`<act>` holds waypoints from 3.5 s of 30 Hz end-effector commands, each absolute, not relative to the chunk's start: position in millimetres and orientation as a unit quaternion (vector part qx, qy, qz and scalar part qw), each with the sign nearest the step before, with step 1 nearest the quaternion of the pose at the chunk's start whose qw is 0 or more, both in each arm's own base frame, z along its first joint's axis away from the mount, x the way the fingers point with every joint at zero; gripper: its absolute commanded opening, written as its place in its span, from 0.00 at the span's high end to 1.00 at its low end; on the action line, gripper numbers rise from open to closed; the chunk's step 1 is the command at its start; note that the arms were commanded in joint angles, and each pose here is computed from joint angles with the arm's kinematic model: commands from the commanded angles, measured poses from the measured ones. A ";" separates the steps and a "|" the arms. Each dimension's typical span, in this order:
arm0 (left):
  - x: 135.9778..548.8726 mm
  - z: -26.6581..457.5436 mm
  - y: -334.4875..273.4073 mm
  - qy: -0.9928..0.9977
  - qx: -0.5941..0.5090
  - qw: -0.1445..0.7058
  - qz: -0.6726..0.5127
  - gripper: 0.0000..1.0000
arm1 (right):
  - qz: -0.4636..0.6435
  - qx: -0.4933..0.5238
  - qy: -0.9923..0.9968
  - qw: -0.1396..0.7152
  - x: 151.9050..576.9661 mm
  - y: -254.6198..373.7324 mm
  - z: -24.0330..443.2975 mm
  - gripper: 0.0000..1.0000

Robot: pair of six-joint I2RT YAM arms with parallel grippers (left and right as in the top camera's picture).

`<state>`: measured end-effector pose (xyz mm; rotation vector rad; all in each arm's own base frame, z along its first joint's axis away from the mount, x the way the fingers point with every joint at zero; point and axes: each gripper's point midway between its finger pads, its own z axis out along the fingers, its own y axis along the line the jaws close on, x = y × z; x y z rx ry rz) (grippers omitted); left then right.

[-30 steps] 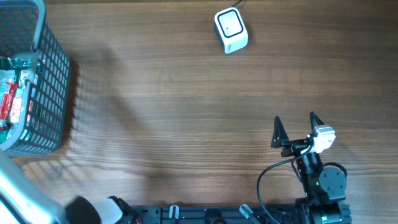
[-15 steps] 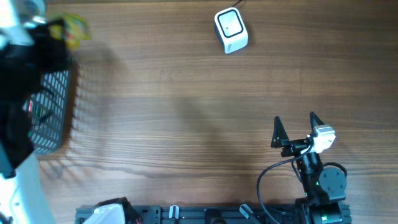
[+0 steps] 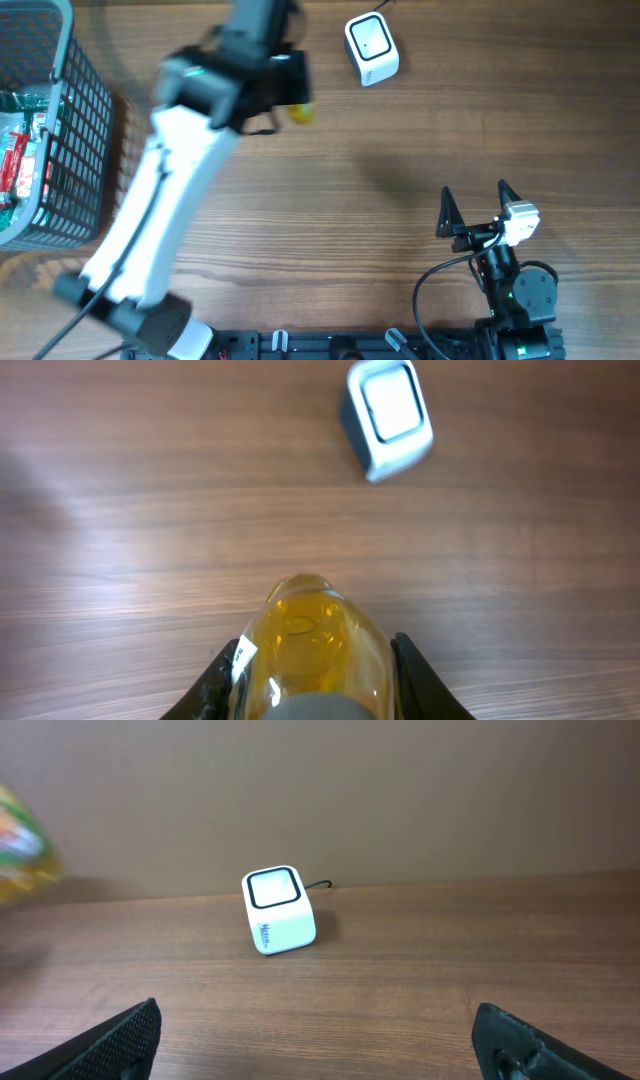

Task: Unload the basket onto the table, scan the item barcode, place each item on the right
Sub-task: 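Lift the oil bottle out and carry it toward the white scanner, then set the oil bottle upright on the table below the scanner, then return the left gripper into the basket and grasp the red-white carton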

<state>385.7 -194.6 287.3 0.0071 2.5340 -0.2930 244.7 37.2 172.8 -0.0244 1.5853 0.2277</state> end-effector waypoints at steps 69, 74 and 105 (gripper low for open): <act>432.4 311.9 -293.6 0.890 0.105 0.443 -0.040 0.00 | 0.101 -0.007 0.708 0.699 244.7 35.4 174.4 0.00; 453.5 399.1 -180.2 0.854 0.043 0.518 0.004 0.00 | 0.101 -0.007 0.708 0.699 244.7 35.4 174.3 0.00; 311.6 308.4 287.7 0.880 -0.363 0.244 0.183 0.00 | 0.101 -0.007 0.708 0.699 244.7 35.4 174.4 0.00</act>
